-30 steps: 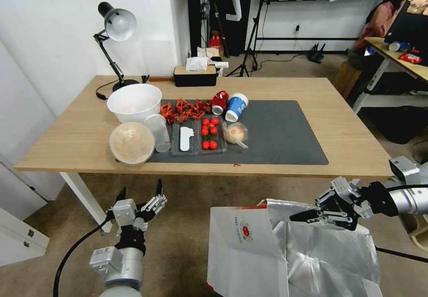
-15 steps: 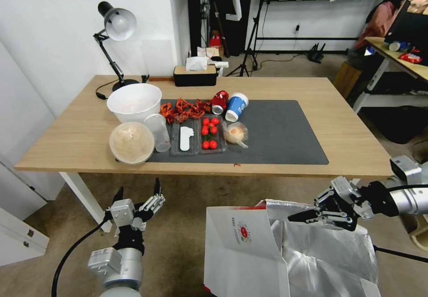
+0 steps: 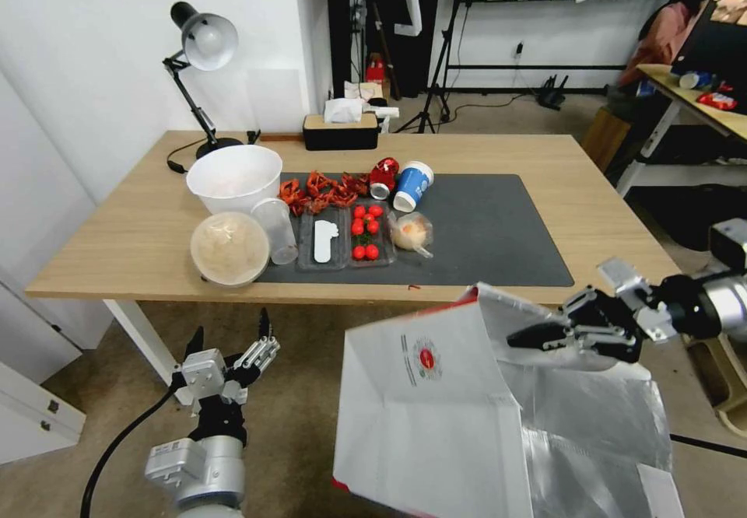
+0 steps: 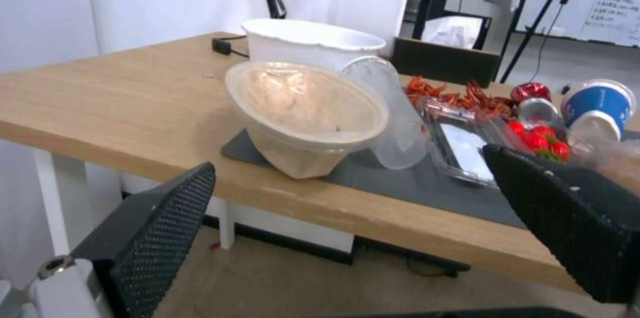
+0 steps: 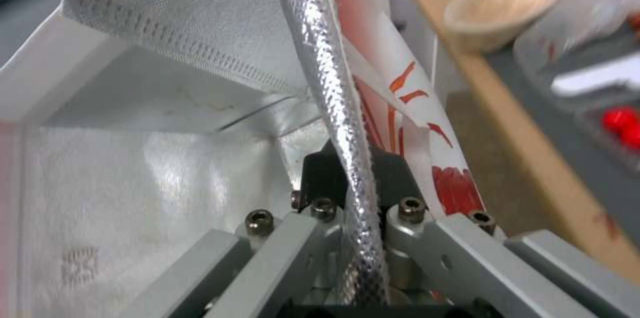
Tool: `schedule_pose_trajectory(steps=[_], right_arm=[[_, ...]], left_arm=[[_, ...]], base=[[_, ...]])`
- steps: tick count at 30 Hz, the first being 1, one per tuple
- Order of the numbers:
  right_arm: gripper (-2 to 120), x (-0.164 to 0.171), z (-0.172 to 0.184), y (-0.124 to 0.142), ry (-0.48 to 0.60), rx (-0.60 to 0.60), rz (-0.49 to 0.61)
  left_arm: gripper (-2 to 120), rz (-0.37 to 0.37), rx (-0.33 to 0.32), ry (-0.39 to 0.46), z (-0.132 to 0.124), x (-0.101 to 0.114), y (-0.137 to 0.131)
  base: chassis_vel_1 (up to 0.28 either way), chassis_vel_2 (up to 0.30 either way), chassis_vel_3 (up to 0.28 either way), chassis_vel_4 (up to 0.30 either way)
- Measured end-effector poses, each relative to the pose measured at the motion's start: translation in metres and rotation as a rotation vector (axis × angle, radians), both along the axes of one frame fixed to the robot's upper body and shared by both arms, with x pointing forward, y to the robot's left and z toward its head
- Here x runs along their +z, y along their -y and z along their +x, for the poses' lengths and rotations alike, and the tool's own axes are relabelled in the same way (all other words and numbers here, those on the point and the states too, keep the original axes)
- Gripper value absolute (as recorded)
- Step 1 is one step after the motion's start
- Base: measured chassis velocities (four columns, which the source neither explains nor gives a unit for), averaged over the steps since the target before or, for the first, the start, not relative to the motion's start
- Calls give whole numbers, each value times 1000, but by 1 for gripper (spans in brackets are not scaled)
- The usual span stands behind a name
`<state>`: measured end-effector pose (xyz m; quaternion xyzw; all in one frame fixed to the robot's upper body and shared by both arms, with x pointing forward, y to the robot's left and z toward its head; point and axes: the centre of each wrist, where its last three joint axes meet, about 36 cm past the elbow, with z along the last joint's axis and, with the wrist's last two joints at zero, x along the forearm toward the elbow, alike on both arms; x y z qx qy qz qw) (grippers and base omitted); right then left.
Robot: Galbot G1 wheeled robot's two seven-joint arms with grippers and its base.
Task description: Pick up the food delivery bag from the floor and place it on the table.
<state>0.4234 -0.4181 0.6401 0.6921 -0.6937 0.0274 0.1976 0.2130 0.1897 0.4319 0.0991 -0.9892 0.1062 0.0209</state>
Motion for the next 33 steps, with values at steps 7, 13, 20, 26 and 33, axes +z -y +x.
schedule_pose_trajectory(steps=[7, 13, 20, 26, 33], right_arm=[[0, 41, 8, -2, 1, -66, 89], [0, 66, 6, -9, 12, -213, 206], [0, 76, -6, -24, 40, -559, 326], [0, 91, -19, -37, 30, -862, 413], [0, 93, -29, -43, -2, -1127, 442]], left_arm=[[100, 5, 6, 5, 1, 1, -1], [100, 4, 6, 13, 3, 2, -1], [100, 4, -1, 8, 4, -1, 0], [100, 14, -13, 6, 5, -4, 0], [100, 26, -40, -3, 6, -8, 0]], base=[[0, 0, 0, 0], [0, 0, 0, 0], [0, 0, 0, 0], [0, 0, 0, 0], [0, 0, 0, 0]])
